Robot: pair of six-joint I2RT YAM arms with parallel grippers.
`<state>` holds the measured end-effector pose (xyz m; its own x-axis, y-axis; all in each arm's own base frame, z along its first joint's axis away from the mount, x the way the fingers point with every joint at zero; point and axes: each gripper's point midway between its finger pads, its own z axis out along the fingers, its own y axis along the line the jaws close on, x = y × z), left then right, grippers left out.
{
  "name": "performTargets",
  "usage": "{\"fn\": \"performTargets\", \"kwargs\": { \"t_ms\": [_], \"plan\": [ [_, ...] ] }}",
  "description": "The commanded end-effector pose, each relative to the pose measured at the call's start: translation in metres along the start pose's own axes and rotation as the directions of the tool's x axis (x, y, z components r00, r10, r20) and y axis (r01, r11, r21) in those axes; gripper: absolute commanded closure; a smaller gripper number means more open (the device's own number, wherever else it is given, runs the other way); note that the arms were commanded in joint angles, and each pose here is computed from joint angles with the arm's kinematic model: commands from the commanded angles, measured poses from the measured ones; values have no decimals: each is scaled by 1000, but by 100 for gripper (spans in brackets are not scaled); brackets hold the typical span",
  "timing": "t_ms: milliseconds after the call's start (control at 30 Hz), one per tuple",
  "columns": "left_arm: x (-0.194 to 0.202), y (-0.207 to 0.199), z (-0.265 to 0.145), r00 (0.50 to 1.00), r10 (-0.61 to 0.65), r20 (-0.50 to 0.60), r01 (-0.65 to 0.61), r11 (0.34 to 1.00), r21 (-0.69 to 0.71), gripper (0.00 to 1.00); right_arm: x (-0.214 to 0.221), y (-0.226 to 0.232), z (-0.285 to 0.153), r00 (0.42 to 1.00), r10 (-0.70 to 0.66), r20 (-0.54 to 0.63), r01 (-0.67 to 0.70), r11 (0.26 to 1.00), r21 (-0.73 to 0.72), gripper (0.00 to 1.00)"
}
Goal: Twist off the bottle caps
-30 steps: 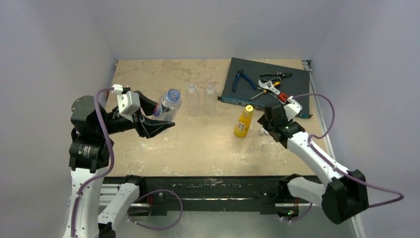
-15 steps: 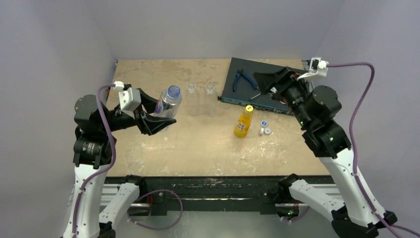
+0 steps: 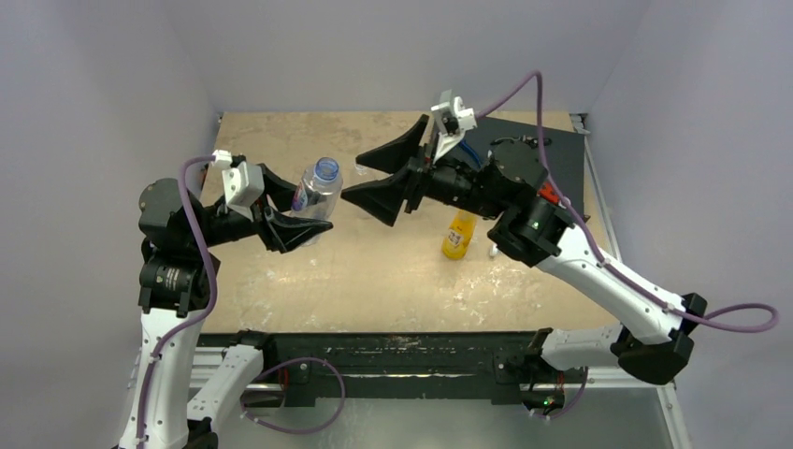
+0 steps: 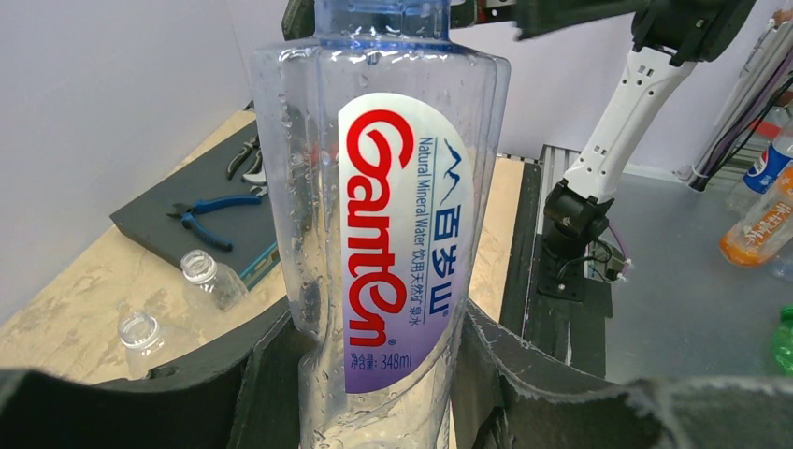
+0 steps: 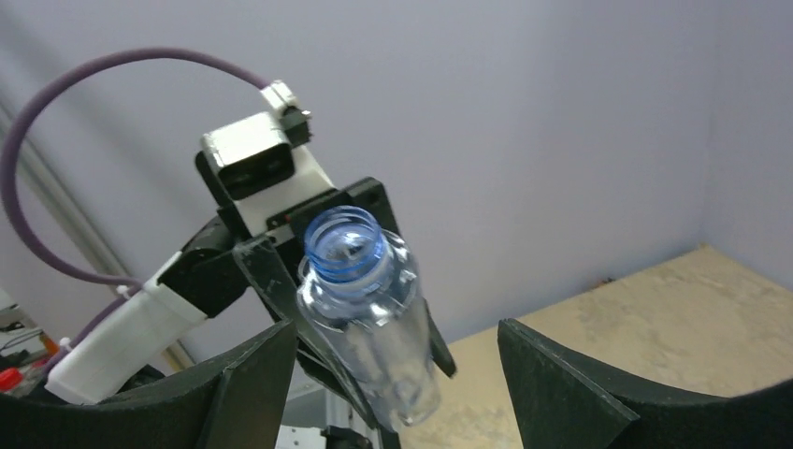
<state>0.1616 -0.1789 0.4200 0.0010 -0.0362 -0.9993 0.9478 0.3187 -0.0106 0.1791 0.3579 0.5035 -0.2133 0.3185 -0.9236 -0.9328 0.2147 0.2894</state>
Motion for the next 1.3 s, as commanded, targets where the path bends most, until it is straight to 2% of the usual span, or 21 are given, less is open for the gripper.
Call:
{"fn": "performTargets", "kwargs": {
  "t_ms": [0, 267, 433, 600, 633, 667, 700, 800, 833, 867, 967, 1100, 1267],
  "plan": [
    [-4, 1, 0, 1000, 15, 13, -15, 1000, -10, 100, -53, 43, 10, 979, -86, 185, 106, 989, -103, 18],
    [-4, -2, -1, 1000, 16, 12, -16, 1000, 2, 100, -45, 46, 37, 980, -72, 187, 90, 992, -86, 23],
    [-5, -3, -1, 1000, 17, 13, -17, 1000, 1, 100, -28, 40, 54, 988, -47, 148, 57, 996, -66, 44],
    [-6, -2, -1, 1000, 15, 13, -15, 1000, -1, 99, -13, 35, 61, 993, -37, 114, 43, 998, -51, 54],
    [-6, -2, -1, 1000, 14, 13, -14, 1000, 2, 98, -12, 34, 61, 993, -37, 113, 42, 998, -43, 59],
    [-6, -2, -1, 1000, 11, 11, -11, 1000, 2, 95, -12, 32, 62, 993, -36, 111, 40, 999, -34, 64],
    [-5, -2, -1, 1000, 7, 10, -7, 1000, 2, 85, -12, 30, 61, 993, -36, 111, 39, 999, -24, 69],
    [-1, -1, -2, 1000, -5, -9, 4, 1000, -16, 27, -14, 22, 60, 992, -61, 107, 58, 998, 26, 80],
    [2, 1, -3, 1000, -2, -21, 1, 999, -33, 16, -14, 19, 59, 992, -75, 98, 71, 997, 43, 81],
    [4, 5, -4, 1000, -2, -31, 0, 998, -59, 10, -12, 16, 59, 992, -97, 82, 92, 994, 60, 81],
    [17, 21, -10, 997, -3, -74, -9, 986, -167, 3, -6, -11, 55, 983, -179, 29, 171, 967, 187, 82],
    [38, 46, -17, 988, -46, -146, 3, 959, -282, 0, 17, -50, 46, 969, -231, -90, 248, 914, 322, 83],
    [49, 57, -17, 978, -96, -187, 33, 949, -314, 0, 58, -89, 29, 960, -226, -167, 277, 864, 421, 84]
  ]
}}
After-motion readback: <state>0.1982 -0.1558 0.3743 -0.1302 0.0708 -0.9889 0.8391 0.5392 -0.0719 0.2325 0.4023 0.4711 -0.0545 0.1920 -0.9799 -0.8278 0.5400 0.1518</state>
